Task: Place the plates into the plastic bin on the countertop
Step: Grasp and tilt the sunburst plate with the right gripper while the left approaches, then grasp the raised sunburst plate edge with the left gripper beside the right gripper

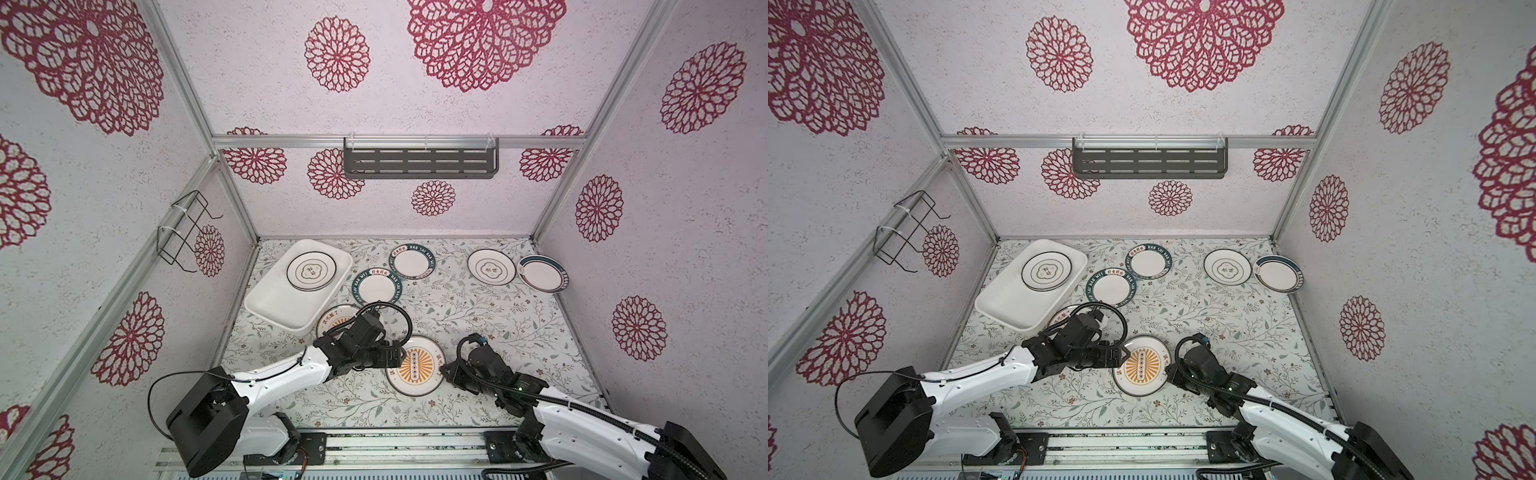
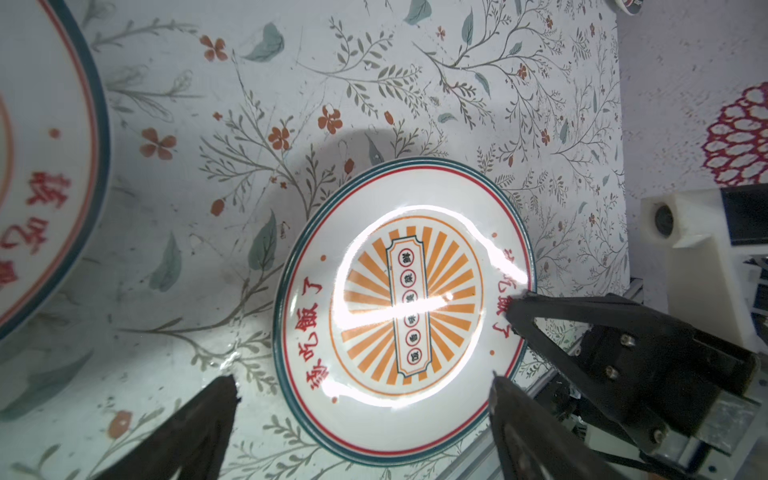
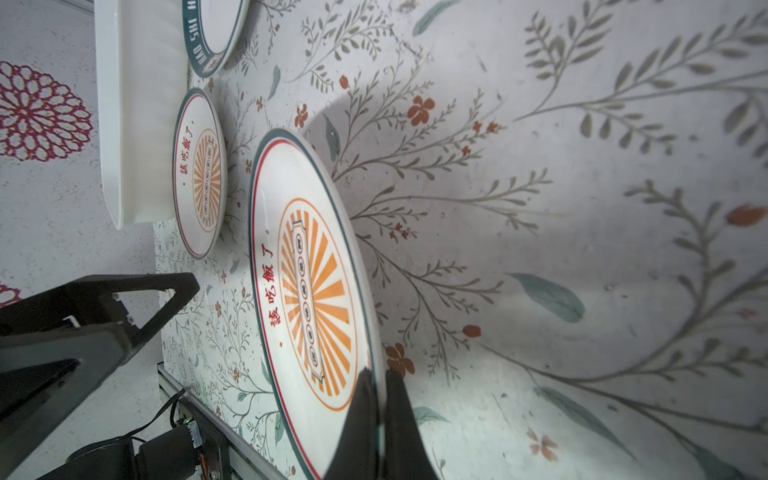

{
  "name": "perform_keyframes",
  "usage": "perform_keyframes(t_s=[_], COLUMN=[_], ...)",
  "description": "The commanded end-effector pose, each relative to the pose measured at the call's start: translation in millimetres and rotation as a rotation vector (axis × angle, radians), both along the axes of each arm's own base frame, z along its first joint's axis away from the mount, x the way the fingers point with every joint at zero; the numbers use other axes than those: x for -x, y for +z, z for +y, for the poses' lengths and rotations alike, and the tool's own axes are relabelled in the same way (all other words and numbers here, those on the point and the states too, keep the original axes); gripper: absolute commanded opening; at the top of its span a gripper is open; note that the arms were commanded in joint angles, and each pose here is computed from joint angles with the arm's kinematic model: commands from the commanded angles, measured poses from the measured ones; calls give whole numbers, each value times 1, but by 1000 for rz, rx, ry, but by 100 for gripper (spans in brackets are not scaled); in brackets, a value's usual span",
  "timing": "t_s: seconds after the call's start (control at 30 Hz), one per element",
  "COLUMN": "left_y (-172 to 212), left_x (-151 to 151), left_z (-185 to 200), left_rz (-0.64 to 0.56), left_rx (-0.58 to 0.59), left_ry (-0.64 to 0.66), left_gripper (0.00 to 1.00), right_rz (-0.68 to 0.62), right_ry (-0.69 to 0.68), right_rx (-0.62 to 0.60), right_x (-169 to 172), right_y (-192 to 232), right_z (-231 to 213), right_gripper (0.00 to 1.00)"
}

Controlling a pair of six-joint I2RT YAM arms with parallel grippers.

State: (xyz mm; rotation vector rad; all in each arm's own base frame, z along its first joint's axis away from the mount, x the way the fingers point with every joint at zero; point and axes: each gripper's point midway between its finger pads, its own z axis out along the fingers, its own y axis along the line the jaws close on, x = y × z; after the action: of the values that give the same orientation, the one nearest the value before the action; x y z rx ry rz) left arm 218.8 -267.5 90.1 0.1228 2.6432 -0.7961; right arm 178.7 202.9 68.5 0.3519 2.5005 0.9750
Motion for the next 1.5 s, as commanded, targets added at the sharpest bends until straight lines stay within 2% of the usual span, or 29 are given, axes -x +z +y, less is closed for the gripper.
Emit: perform_keyframes(t_s=[0.0, 0.1, 0.23, 0.37, 0.6, 0.77, 0.87, 0.97, 1.17, 1.33, 1.47], left_y=[10, 23, 43, 64, 91, 94, 95, 100, 104, 108, 108], left_x=[-11, -24, -45, -69, -118, -147, -160, -168, -170, -171, -173], left_z=[11, 14, 14, 18, 24, 21, 22, 18, 15, 12, 10], left_rz=[-57, -74, -99, -135, -155, -191, -192, -201, -214, -215, -209], left_rx=[-57, -26, 70, 153, 265, 235, 265, 321, 347, 372, 390], left_ry=[1, 10, 18, 38, 31, 33, 48, 55, 41, 40, 46], left_gripper=[97, 97, 100, 99, 96, 90, 85, 76, 56, 32, 19], right_rz=[-97, -119, -153, -182, -243, -263, -271, -297, -330, -336, -349], right_ry=[-43, -51, -55, -83, -13, 21, 28, 34, 19, -2, -13], right_rx=[-76, -82, -82, -117, -141, -182, -211, -229, -272, -290, -307], right_x=[-21, -28, -43, -73, -124, -144, -148, -148, -146, -147, -148], right_y=[44, 57, 78, 96, 138, 150, 155, 161, 167, 163, 164], right_z=[6, 4, 2, -2, 11, 21, 23, 23, 21, 20, 19], right_gripper=[0, 0, 0, 0, 0, 0, 0, 0, 0, 0, 0])
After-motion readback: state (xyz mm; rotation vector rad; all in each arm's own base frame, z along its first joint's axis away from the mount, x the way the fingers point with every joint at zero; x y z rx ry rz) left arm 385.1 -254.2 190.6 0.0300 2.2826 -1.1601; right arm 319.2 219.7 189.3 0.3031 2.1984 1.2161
